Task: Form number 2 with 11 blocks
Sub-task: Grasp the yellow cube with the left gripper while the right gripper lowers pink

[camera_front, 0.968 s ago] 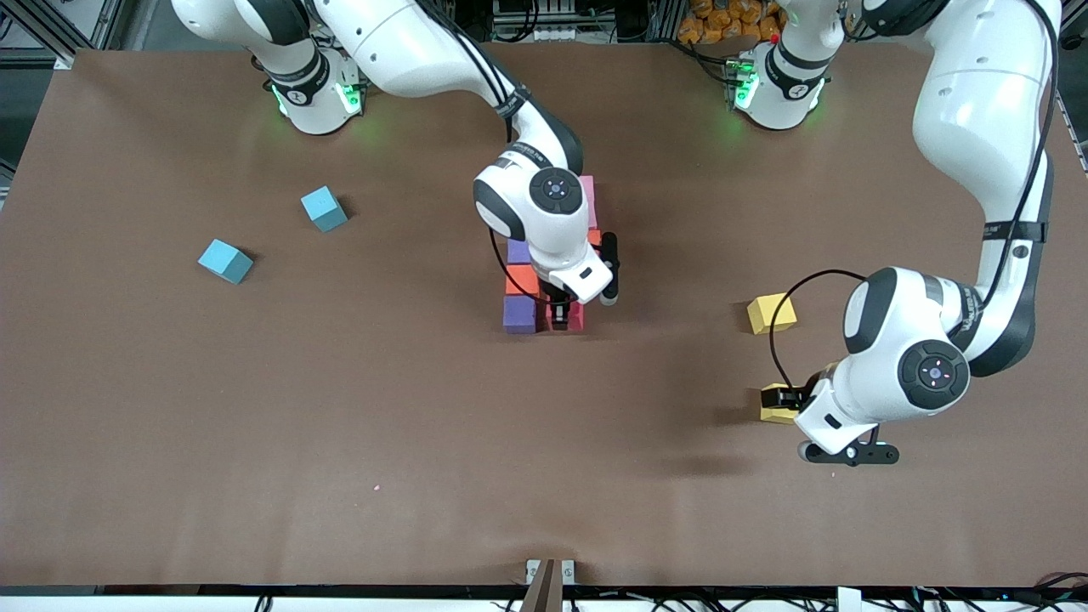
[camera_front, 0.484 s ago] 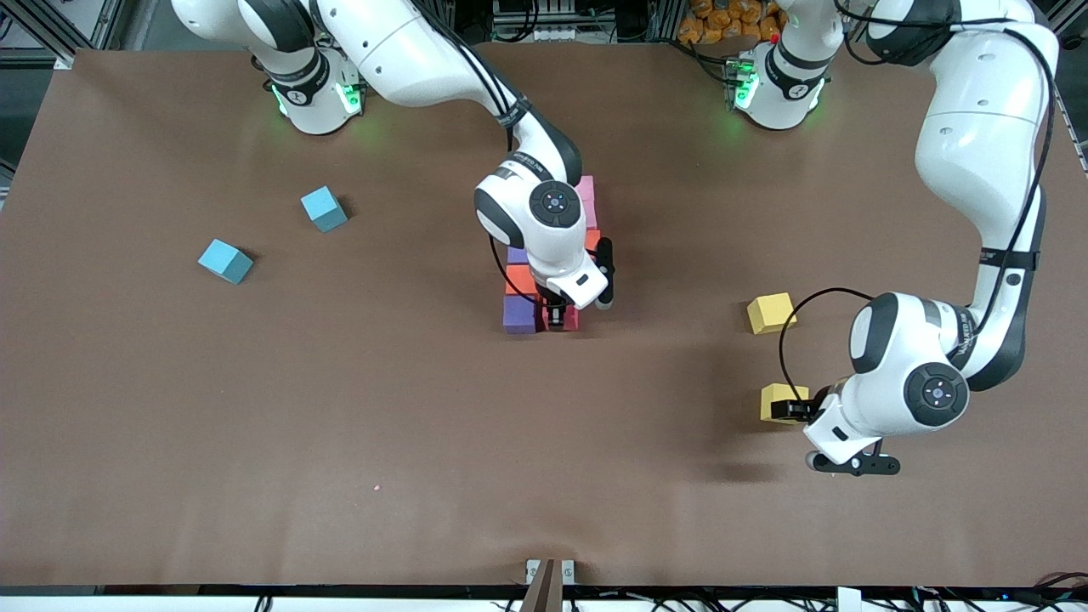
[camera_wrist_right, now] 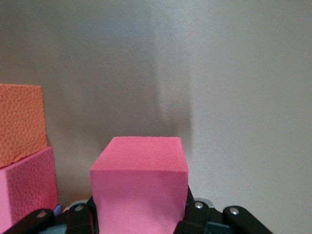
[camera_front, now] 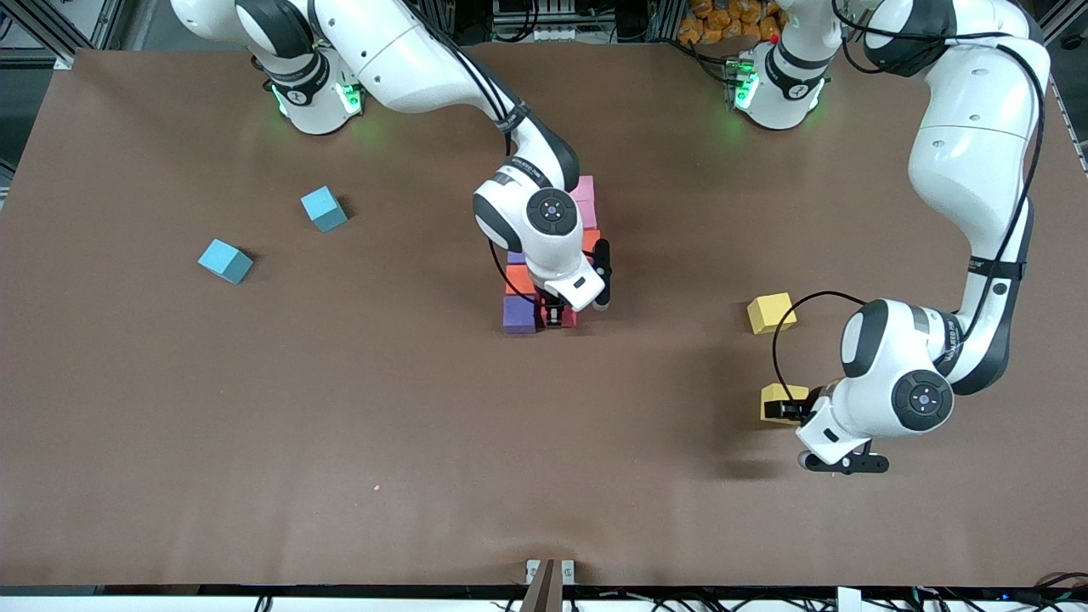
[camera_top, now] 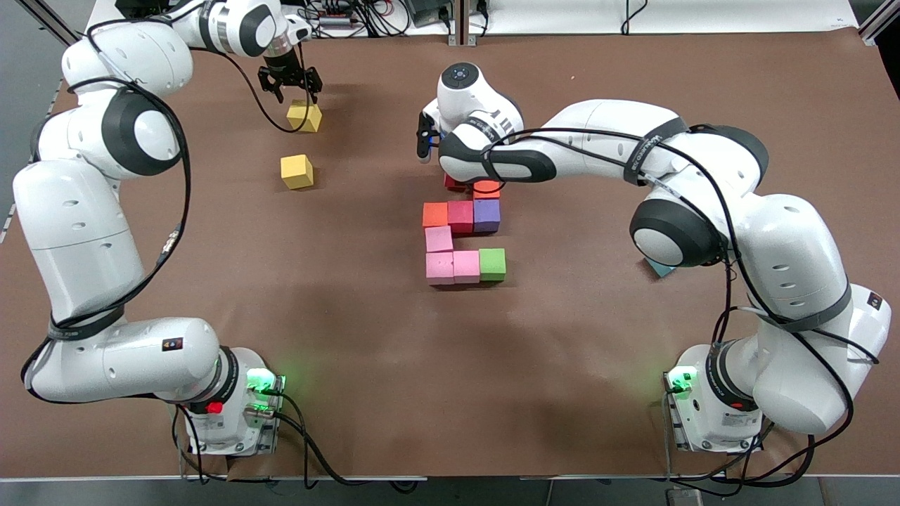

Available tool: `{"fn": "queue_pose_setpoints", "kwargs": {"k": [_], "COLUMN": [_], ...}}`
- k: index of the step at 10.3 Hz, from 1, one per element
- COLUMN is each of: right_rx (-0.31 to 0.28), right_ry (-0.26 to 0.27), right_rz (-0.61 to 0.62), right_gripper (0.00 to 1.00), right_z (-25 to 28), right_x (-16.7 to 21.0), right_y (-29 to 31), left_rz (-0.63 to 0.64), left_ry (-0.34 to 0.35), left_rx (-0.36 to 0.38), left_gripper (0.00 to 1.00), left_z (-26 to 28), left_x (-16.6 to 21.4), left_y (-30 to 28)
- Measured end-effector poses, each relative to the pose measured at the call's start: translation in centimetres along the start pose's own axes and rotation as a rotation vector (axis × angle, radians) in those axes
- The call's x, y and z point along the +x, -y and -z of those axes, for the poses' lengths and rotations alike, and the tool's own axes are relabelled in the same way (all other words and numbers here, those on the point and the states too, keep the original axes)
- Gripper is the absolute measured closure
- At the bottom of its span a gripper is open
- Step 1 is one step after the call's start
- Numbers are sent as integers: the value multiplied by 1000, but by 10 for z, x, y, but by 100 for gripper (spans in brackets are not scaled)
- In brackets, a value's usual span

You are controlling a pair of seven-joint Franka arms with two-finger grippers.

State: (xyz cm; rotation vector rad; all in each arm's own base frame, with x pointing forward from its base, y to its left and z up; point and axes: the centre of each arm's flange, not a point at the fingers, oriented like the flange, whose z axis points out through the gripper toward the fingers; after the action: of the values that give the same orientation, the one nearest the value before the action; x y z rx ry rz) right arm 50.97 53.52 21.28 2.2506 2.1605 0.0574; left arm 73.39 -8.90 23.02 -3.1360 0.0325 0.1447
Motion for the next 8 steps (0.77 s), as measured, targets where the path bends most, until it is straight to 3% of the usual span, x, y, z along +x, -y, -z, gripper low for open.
{"fn": "queue_pose_setpoints", "kwargs": {"k": [8], "right_rx": [8], "right_ry": [-3], "right_rz": [6], "right_gripper": [41], "right_z": [-10], "right_x": [-4], "right_y": [5], "left_rz": [3], "left_ry": [38], "left_rx": [4], "left_gripper": [3], "left_z": [-18], "left_x": [-8], "left_y": [-3]}}
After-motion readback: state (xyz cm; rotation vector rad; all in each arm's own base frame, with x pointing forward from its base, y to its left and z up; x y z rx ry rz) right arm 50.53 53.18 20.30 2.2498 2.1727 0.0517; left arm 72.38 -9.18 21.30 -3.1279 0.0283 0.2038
